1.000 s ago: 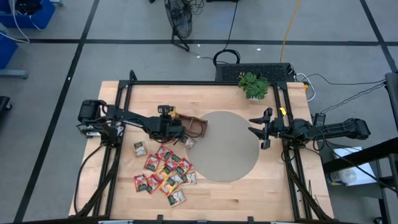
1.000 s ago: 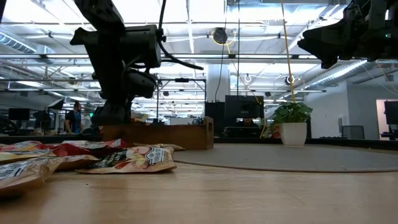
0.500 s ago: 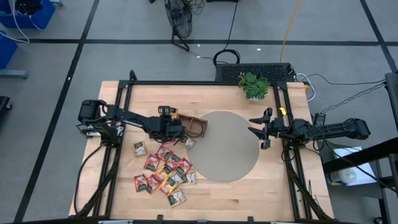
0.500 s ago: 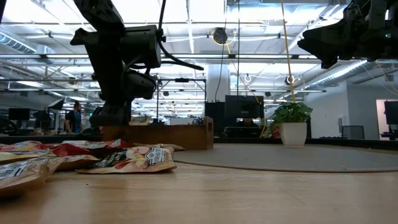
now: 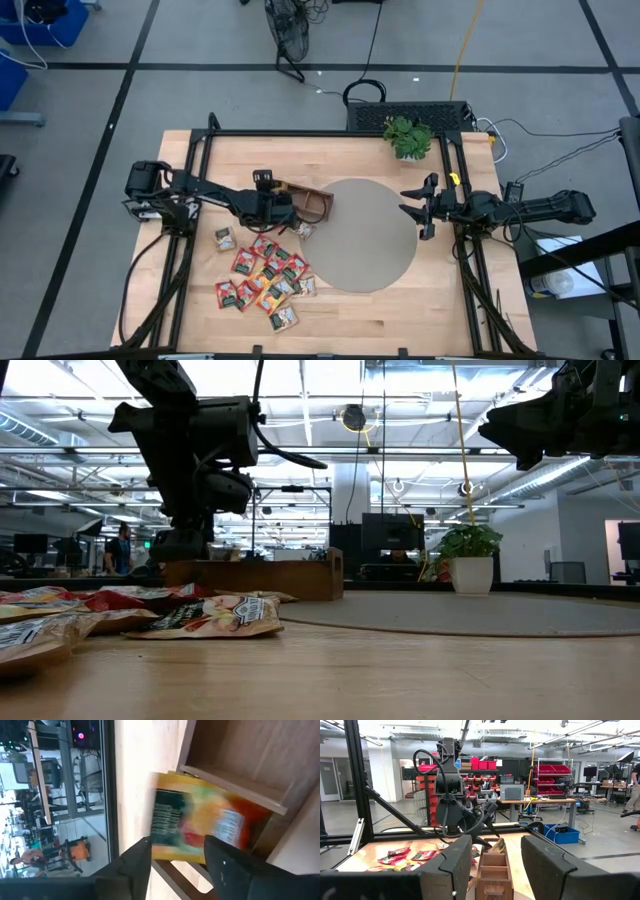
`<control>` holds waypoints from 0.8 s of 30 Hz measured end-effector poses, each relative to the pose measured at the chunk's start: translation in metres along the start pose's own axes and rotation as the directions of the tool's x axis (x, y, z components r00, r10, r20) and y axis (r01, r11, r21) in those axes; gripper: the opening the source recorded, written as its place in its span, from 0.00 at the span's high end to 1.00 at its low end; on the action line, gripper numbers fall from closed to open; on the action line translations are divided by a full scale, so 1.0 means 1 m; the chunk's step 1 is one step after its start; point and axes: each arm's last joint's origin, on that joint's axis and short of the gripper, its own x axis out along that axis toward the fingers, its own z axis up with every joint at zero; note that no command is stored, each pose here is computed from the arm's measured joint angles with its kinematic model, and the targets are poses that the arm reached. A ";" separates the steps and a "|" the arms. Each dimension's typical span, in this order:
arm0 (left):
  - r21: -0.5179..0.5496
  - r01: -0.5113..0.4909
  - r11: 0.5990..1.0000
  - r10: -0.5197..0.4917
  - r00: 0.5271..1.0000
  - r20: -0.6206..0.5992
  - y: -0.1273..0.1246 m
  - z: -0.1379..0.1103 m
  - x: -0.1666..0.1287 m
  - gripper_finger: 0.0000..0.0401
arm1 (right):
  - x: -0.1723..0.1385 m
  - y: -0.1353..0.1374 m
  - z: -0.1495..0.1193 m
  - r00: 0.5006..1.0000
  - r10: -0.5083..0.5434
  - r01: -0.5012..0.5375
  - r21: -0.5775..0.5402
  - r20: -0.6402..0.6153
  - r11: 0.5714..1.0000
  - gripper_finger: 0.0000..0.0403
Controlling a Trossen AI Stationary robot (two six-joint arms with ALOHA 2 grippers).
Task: Pick & Place Tea
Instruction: Put the yellow tea bag into the left section of the wooden organizer
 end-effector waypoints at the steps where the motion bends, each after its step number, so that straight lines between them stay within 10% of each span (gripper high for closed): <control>1: -0.002 0.000 1.000 0.000 1.000 -0.001 0.000 0.000 0.000 0.52 | 0.000 0.000 0.000 1.000 0.000 0.000 0.000 0.000 1.000 0.61; 11: 0.025 0.008 1.000 -0.008 1.000 -0.029 0.013 0.008 -0.011 0.59 | 0.000 0.000 0.000 1.000 0.000 0.000 0.000 0.000 1.000 0.61; 16: -0.007 0.283 0.959 -0.283 0.957 -0.062 0.048 0.027 -0.021 0.94 | 0.000 0.000 0.000 1.000 0.000 0.000 0.000 0.000 1.000 0.61; 24: -0.244 0.526 0.815 -0.564 0.816 -0.126 0.085 0.013 0.016 0.99 | 0.000 0.000 0.000 1.000 0.000 0.000 0.000 0.000 1.000 0.61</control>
